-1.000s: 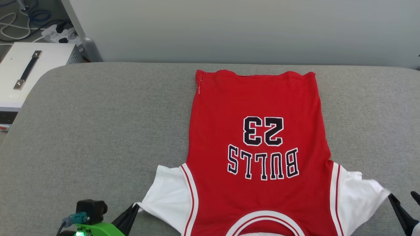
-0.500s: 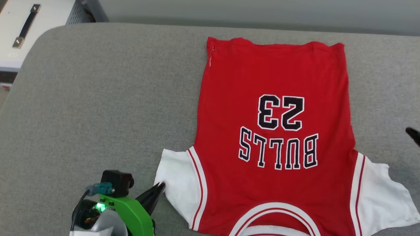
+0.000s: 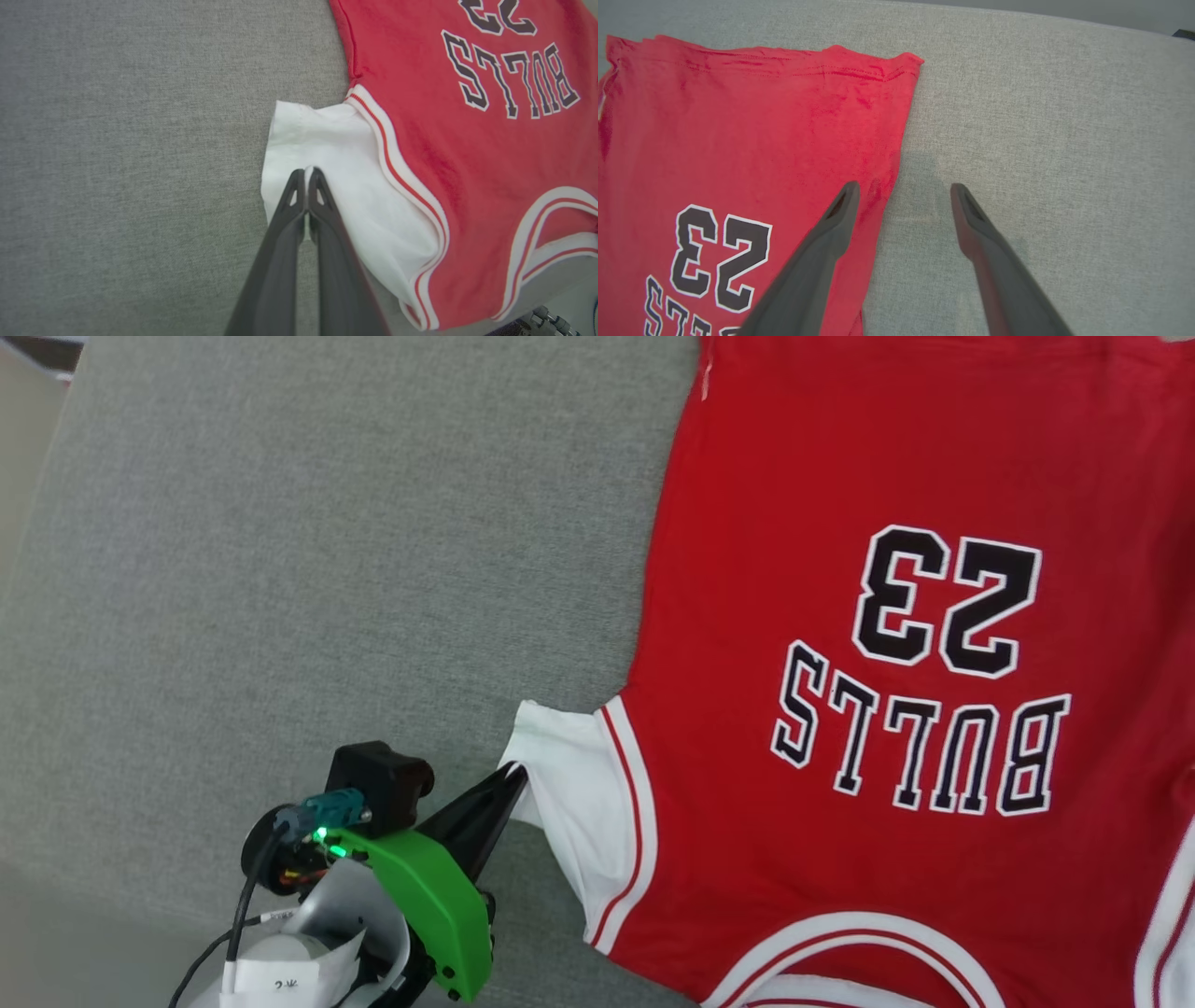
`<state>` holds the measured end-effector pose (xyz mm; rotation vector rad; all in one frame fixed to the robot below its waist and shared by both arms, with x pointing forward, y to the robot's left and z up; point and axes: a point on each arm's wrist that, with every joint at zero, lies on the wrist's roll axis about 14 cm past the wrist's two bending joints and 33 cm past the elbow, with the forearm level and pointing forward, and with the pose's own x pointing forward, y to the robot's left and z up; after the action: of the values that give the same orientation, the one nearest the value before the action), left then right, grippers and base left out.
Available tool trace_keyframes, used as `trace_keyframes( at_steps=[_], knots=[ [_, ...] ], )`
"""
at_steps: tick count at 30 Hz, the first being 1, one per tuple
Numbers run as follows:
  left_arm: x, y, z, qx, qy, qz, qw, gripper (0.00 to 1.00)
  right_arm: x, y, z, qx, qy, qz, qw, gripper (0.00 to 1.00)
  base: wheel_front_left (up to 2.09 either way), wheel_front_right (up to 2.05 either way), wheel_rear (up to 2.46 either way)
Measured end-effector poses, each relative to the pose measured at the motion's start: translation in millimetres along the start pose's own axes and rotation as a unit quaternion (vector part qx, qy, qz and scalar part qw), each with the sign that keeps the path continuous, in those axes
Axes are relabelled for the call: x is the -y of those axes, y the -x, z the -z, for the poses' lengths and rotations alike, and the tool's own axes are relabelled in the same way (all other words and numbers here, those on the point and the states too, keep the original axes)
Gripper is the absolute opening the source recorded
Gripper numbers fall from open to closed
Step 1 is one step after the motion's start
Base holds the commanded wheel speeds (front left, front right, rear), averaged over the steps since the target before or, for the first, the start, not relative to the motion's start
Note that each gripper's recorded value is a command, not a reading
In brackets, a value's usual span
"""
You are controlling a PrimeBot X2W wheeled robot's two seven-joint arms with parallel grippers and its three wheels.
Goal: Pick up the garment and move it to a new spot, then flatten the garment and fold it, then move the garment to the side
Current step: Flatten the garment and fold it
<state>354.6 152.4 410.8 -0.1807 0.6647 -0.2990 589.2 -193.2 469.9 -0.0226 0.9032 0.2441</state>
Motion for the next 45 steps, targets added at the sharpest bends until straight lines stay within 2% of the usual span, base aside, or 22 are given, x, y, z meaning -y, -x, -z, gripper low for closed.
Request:
trace_keyframes(
  at_steps=[7,15,21,22,23,24,25,35,45],
  knots=[
    [-13,-3,6,-0.008,0.011,-0.025,1.000,0.00,-10,-58,-22,-0.041,0.004,0.013,0.999,1.00,0.00,0.00,0.00],
    [-30,-3,21,-0.024,0.031,-0.060,0.997,0.00,-23,-119,-4,-0.100,0.013,0.009,0.995,1.00,0.00,0.00,0.00],
    [-36,-4,27,-0.031,0.041,-0.074,0.996,0.00,-29,-140,6,-0.118,0.027,0.003,0.993,1.00,0.00,0.00,0.00],
    [-37,-5,27,-0.030,0.039,-0.075,0.996,0.00,-31,-142,8,-0.121,0.028,-0.001,0.992,0.87,0.00,0.00,0.00],
    [-39,-6,27,-0.031,0.038,-0.076,0.996,0.00,-31,-143,9,-0.122,0.028,-0.002,0.992,0.47,0.00,0.00,0.00],
    [-39,-6,27,-0.031,0.038,-0.076,0.996,0.00,-31,-143,10,-0.124,0.030,-0.002,0.992,0.29,0.00,0.00,0.00],
    [-40,-6,27,-0.030,0.037,-0.076,0.996,0.00,-31,-143,11,-0.124,0.033,-0.002,0.992,0.00,0.00,0.00,0.00],
    [-39,-6,22,-0.020,0.032,-0.072,0.997,0.00,-26,-133,20,-0.117,0.025,-0.006,0.993,0.00,0.00,0.00,0.00],
    [-30,3,-1,0.024,0.032,-0.058,0.998,0.00,-16,-93,53,-0.117,0.011,0.001,0.993,0.00,0.00,0.00,0.00]
  ],
)
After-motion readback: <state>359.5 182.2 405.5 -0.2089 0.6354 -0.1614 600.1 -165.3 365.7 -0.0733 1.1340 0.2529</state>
